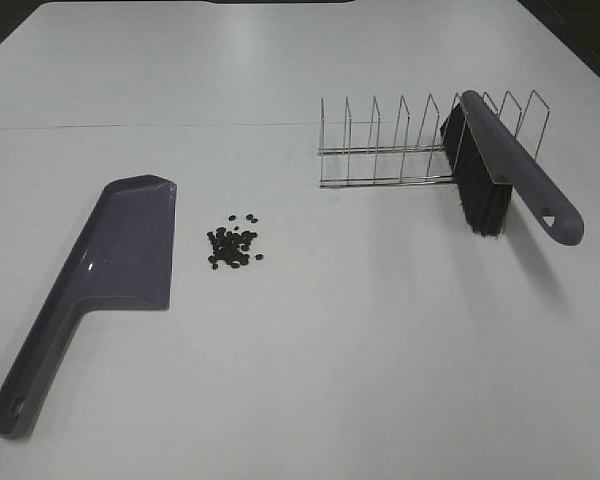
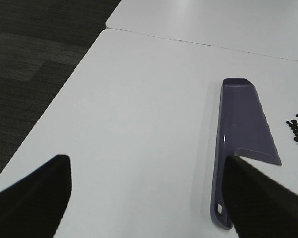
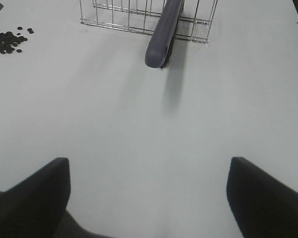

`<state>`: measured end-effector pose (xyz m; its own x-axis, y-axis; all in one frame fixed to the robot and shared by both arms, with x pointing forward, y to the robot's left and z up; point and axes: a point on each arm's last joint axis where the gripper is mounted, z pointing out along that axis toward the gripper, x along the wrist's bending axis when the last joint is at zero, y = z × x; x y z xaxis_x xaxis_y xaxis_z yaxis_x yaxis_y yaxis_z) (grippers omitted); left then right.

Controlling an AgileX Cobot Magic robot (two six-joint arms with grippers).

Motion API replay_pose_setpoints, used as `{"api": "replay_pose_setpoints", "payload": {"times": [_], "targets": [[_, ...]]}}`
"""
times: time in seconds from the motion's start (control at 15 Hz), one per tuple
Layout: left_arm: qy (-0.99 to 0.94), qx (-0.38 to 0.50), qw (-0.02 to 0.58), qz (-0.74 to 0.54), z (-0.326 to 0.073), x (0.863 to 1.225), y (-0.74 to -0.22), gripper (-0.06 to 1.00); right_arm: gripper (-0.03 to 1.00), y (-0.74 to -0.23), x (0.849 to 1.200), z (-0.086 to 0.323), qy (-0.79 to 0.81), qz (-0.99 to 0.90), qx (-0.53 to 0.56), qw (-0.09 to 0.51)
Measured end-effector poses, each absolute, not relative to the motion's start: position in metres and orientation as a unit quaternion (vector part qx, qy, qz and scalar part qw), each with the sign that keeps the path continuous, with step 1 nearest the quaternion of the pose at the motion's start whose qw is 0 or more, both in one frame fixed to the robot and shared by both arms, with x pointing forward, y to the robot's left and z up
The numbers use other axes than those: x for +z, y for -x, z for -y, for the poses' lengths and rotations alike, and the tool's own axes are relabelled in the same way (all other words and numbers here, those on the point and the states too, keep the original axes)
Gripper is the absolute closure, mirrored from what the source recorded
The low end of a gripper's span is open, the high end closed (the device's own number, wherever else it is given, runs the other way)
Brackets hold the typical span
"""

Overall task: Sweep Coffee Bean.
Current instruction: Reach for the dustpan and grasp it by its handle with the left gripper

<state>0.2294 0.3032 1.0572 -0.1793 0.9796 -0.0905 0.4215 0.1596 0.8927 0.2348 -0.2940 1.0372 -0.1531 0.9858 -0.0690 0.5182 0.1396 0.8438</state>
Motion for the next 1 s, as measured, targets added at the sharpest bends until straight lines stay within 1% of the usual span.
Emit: {"api": "replay_pose_setpoints", "payload": {"times": [1.0], "targets": [[-0.536,0.377,0.370,-0.659,-0.3011,1.0571,-0.2296,0.19,0.22,-0.2348,1.0372,0.2933,-0.556,-0.675,0.350,0.334]]}}
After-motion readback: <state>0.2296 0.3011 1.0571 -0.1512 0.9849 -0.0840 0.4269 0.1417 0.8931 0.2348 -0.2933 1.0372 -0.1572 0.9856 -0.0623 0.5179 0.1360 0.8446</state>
